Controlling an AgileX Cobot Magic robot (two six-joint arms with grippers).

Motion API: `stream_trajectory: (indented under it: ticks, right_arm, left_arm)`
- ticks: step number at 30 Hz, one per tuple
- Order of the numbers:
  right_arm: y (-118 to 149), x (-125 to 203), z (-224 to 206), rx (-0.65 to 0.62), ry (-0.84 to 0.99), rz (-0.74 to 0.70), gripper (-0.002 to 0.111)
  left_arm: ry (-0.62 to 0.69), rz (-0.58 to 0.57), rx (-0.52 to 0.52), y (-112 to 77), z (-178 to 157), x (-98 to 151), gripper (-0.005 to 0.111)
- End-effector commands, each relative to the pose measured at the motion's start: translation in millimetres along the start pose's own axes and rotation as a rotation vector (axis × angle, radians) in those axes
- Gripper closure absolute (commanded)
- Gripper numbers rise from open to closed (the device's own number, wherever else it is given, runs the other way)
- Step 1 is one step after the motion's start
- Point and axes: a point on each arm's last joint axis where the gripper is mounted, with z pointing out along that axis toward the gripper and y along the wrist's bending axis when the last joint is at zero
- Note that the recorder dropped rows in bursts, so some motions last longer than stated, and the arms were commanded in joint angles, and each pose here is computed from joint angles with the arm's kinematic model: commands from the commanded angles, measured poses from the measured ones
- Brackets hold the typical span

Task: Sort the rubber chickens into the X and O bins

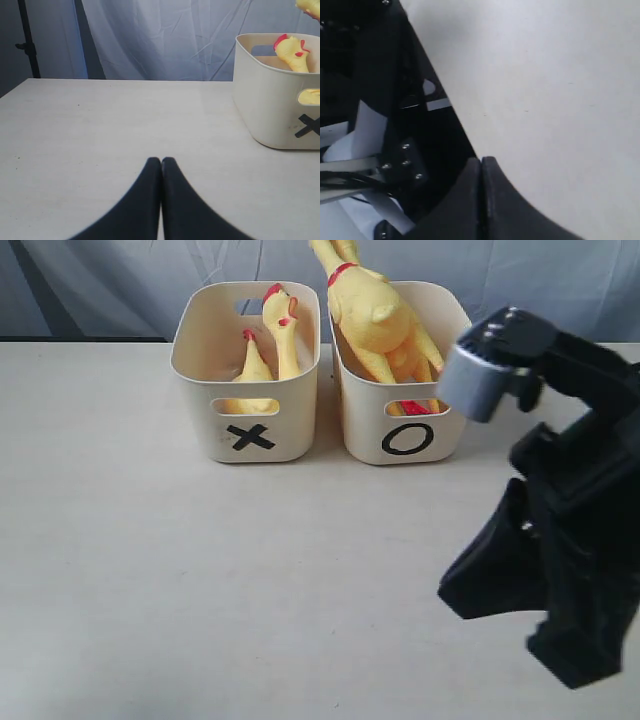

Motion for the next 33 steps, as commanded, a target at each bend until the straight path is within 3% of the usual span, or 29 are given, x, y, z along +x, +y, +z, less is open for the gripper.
stream_trajectory:
  ticks: [1,5,6,7,12,15,16,18,20,25,29,33]
  right_arm:
    - [-3,22,-25,0.25,0.025,-0.03,0.109]
    - [-8,35,-44,0.449,-0.06,0.384,0.109]
    - [-6,43,-56,0.509,-0.153,0.563,0.109]
    - [-4,49,-64,0.537,-0.205,0.619,0.109]
    - [20,95,-113,0.739,-0.452,0.569,0.109]
    - [36,123,-131,0.88,-0.577,0.619,0.109]
    - [45,137,-139,1.023,-0.567,0.556,0.109]
    - [58,146,-144,1.16,-0.559,0.432,0.109]
    - [68,145,-151,1.246,-0.664,0.369,0.109]
    - [74,142,-135,1.221,-0.896,0.337,0.109]
    - [47,142,-100,1.243,-0.963,0.238,0.109]
    - [15,157,-60,1.216,-0.967,0.277,0.109]
  left_arm:
    - [-0.021,-0.004,0.004,-0.2,-1,-2,0.107]
    - [-0.021,-0.004,0.004,-0.2,-1,-2,0.107]
    - [-0.021,-0.004,0.004,-0.2,-1,-2,0.107]
    - [-0.021,-0.004,0.004,-0.2,-1,-2,0.107]
    - [-0.021,-0.004,0.004,-0.2,-1,-2,0.107]
    - [-0.021,-0.004,0.004,-0.2,-1,-2,0.107]
    - [-0.021,-0.004,0.004,-0.2,-1,-2,0.107]
    - [-0.021,-0.004,0.004,-0.2,-1,-2,0.107]
    - [-0.021,-0.004,0.004,-0.2,-1,-2,0.107]
    - [-0.021,-0.004,0.004,-0.2,-1,-2,0.107]
    - [-0.021,-0.004,0.004,-0.2,-1,-2,0.107]
    - [-0.021,-0.004,0.004,-0.2,-1,-2,0.107]
